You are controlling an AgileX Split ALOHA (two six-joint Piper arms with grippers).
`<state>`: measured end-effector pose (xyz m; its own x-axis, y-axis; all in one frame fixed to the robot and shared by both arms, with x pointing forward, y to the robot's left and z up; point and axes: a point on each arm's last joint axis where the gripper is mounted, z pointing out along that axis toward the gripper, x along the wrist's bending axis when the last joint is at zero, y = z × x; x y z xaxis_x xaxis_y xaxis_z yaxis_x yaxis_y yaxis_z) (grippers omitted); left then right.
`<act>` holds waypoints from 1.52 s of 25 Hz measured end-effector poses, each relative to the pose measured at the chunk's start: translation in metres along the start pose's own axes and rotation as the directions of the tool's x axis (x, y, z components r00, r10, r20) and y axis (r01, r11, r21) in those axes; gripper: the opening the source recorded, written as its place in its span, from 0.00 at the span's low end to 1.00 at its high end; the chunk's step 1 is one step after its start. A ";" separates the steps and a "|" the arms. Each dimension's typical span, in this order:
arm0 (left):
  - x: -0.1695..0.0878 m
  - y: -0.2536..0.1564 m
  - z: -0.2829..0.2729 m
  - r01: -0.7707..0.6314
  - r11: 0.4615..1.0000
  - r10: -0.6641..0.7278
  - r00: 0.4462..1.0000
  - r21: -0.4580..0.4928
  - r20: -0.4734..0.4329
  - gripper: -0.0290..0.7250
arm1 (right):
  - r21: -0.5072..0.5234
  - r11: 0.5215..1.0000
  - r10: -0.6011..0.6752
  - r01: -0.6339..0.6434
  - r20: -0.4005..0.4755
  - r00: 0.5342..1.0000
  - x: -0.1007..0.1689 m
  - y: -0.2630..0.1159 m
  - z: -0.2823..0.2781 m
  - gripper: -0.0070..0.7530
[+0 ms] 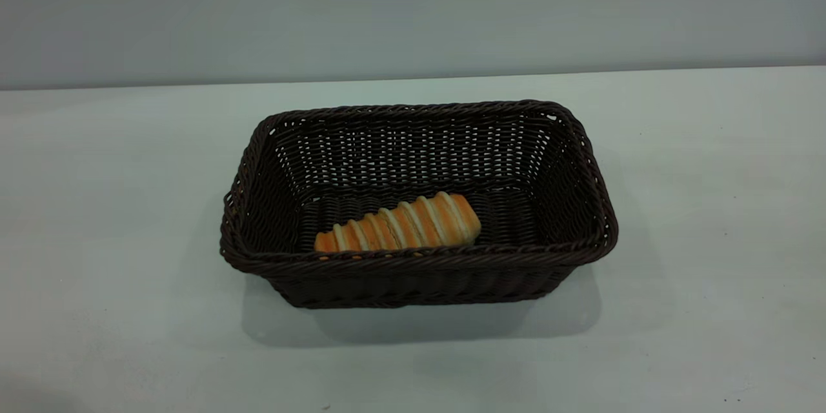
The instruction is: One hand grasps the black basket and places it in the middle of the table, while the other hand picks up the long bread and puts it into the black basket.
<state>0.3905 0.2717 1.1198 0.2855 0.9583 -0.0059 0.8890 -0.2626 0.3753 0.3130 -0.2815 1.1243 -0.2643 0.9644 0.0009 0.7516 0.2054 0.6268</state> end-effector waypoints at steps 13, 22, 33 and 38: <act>-0.017 -0.124 -0.044 0.052 0.921 -0.064 0.998 -0.386 -0.018 0.43 | -0.087 0.995 -0.055 0.057 0.022 0.998 0.007 -0.057 -0.002 0.53; -0.020 -0.157 -0.028 0.059 0.894 -0.075 0.997 -0.445 -0.017 0.43 | -0.109 0.992 -0.054 0.056 0.027 0.998 0.009 -0.088 0.016 0.53; -0.018 -0.165 0.021 0.074 0.950 -0.081 0.997 -0.304 -0.011 0.43 | -0.164 0.986 -0.026 0.033 0.049 0.998 0.008 -0.099 0.029 0.53; -0.017 -0.164 0.027 0.076 0.951 -0.083 0.997 -0.301 -0.011 0.43 | -0.167 0.986 -0.012 0.020 0.052 0.999 0.007 -0.100 0.028 0.53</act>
<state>0.2493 0.2951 1.0330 0.2070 0.9780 -0.0265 0.7590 -0.1434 0.6351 0.2534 -0.2902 1.0398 -0.2412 0.9693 -0.0470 0.6348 0.1942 0.7479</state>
